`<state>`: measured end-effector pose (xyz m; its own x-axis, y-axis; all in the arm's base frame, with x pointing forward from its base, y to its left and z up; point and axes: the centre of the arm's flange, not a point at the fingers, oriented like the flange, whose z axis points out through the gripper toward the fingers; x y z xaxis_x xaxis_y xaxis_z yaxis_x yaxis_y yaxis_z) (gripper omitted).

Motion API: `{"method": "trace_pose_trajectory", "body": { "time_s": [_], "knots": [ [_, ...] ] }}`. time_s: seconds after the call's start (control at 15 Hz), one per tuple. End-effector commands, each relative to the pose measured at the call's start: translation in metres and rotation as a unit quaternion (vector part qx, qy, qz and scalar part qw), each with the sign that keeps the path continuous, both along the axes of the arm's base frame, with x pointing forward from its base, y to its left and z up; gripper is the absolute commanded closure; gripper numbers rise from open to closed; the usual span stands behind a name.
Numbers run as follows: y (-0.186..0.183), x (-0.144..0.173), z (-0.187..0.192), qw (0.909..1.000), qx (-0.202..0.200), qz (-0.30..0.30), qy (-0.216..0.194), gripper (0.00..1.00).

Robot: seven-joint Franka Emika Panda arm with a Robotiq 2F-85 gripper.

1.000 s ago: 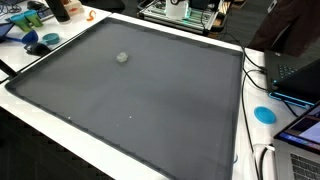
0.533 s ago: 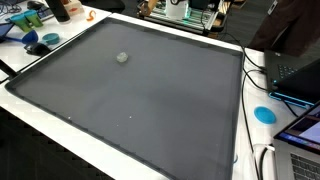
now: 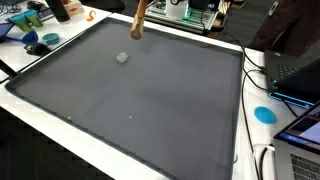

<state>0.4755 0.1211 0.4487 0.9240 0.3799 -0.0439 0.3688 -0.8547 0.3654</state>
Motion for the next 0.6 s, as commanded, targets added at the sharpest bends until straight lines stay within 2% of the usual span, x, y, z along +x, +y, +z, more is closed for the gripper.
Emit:
{"method": "trace_pose_trajectory", "body": {
  "time_s": [0.0,0.33,0.53],
  "knots": [
    [0.02,0.036,-0.021,0.9986,-0.03,0.044,0.004,0.76],
    [0.047,0.057,-0.054,0.9966,-0.047,0.067,0.004,0.76],
    [0.059,0.064,-0.069,0.9971,-0.043,0.061,-0.011,0.76]
  ]
}}
